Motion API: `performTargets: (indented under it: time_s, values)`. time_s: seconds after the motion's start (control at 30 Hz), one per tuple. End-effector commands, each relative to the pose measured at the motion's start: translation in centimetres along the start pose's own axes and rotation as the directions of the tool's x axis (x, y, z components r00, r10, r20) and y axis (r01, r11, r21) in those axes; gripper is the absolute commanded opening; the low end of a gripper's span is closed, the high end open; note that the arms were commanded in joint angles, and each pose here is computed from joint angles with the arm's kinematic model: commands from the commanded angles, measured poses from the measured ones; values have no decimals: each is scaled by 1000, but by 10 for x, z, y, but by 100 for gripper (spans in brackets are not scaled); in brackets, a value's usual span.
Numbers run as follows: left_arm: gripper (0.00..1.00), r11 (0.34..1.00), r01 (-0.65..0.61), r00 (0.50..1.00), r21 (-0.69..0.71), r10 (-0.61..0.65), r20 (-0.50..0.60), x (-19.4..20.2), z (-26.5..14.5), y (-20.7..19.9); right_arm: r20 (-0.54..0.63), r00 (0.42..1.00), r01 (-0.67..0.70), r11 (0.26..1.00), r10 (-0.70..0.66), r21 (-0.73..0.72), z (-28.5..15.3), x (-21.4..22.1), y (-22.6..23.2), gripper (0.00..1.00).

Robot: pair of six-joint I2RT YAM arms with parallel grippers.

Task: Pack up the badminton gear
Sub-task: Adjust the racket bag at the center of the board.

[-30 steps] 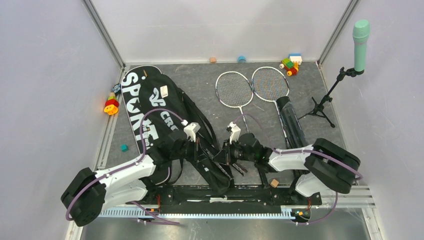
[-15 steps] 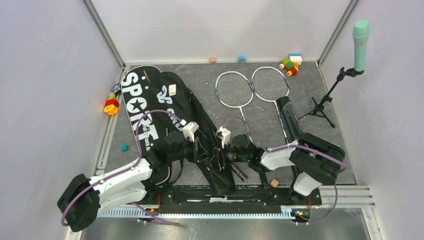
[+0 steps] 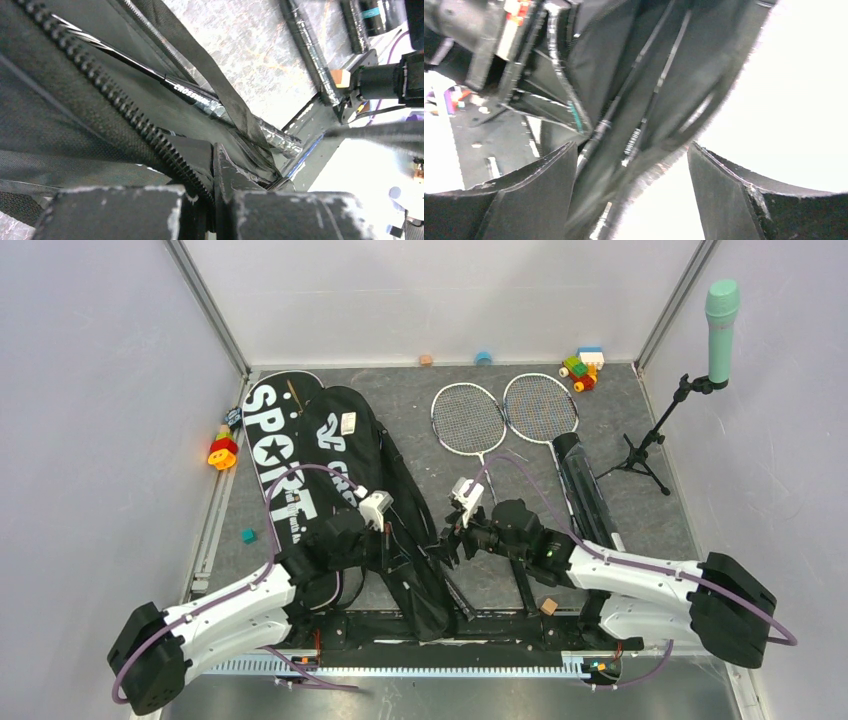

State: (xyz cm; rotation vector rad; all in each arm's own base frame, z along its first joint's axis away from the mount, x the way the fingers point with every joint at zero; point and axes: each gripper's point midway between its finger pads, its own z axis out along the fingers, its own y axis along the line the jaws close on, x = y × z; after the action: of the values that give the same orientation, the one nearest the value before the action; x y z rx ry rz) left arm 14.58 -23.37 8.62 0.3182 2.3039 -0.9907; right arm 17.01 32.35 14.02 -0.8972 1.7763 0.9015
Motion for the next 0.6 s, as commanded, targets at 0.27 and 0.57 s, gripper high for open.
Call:
performTargets:
  time_s: [0.27, 0.57]
  values:
    - [2, 999, -47, 999, -26, 48, 19, -1, 5, 9, -106, 987, 95, 970, -121, -222, 29, 16, 27, 62]
    - [2, 999, -45, 998, 6, 45, 37, -6, 2, 1, -281, 952, 87, 988, -120, -130, 80, 48, 0, 61]
